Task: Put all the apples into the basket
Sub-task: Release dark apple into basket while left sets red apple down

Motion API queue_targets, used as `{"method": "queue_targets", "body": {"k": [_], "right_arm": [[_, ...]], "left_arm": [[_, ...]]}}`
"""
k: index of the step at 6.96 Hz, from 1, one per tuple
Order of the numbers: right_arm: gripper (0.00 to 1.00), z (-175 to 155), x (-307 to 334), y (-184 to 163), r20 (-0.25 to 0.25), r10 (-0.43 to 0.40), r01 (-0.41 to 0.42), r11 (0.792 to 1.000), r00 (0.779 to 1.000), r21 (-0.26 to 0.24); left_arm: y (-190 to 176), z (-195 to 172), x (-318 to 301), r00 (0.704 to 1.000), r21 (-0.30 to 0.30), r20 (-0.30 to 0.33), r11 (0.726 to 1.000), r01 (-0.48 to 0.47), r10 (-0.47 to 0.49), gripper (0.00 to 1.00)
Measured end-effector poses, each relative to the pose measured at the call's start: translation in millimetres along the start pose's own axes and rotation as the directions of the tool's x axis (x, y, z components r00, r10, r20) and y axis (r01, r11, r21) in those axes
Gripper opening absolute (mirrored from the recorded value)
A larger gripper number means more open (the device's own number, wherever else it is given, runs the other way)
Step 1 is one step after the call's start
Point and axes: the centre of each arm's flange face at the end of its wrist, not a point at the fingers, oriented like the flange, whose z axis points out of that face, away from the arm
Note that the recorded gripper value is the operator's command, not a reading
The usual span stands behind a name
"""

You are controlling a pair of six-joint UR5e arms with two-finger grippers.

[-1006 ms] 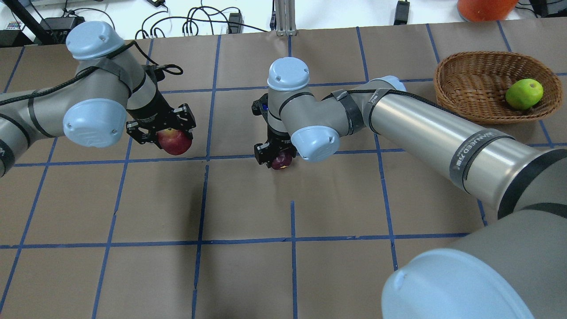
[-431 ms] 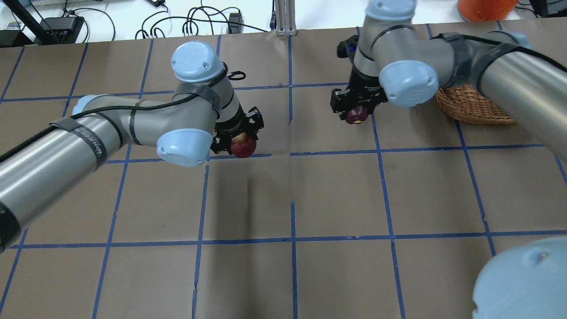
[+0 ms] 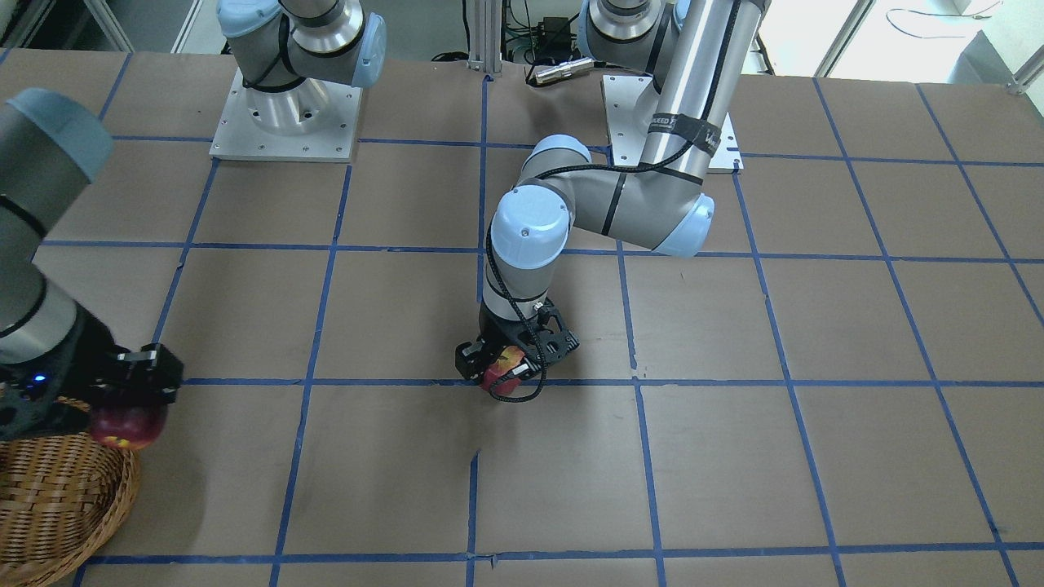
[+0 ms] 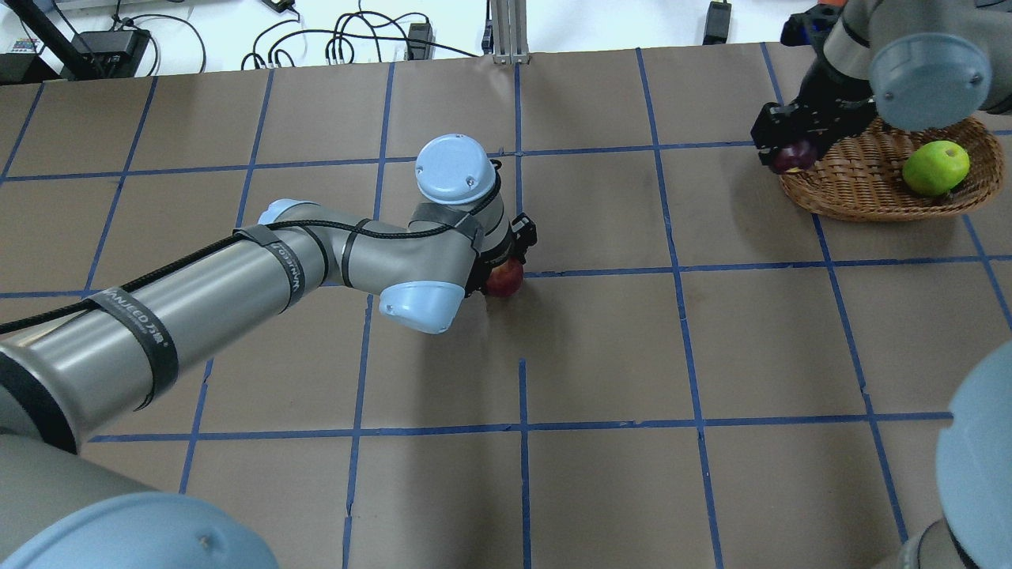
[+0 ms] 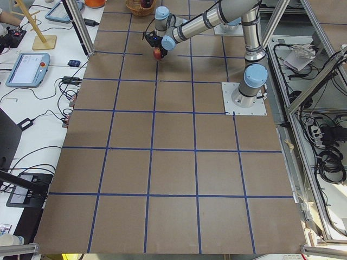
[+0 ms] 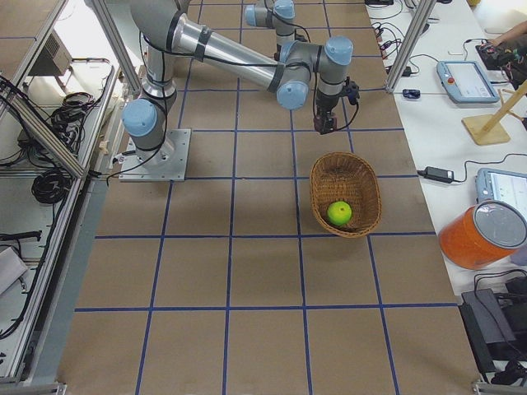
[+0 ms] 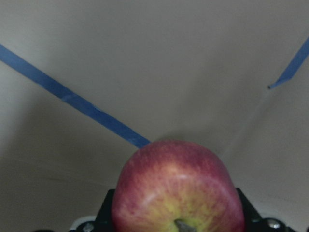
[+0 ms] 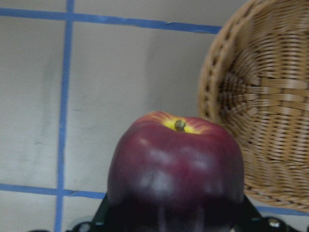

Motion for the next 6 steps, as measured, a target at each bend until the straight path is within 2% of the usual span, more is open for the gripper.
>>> {"method": "queue_targets", "body": {"k": [2, 3, 4, 5, 6], "right_arm": [[0.00, 13.7, 75.0, -18.6, -0.068, -0.026, 0.024, 0.999, 0.997, -0.021], [0.00, 28.6, 110.1, -28.8, -0.083, -0.034, 0.032, 0.999, 0.996, -0.028], [0.07, 46.8, 134.6, -37.1, -0.090, -0.036, 0.033, 0.999, 0.995, -0.033], [0.44, 63.0, 147.0, -42.0, -0.091, -0.032, 0.029, 0.999, 0.995, -0.037], [0.63, 75.3, 152.3, -43.5, -0.086, -0.029, 0.025, 0.999, 0.996, -0.046]], "left_arm": [[8.2, 0.7, 11.0, 0.998, -0.031, -0.051, 0.999, 0.024, -0.026, 1.00], [8.4, -17.1, 15.2, 0.998, -0.044, -0.053, 0.999, 0.022, -0.025, 1.00], [7.5, -47.3, 19.7, 1.000, -0.062, -0.028, 0.998, 0.001, -0.002, 1.00], [6.2, -87.3, 18.8, 0.999, -0.084, 0.022, 0.995, -0.045, 0.047, 1.00], [1.6, -132.4, 8.4, 0.992, -0.099, 0.069, 0.990, -0.103, 0.111, 1.00]]}}
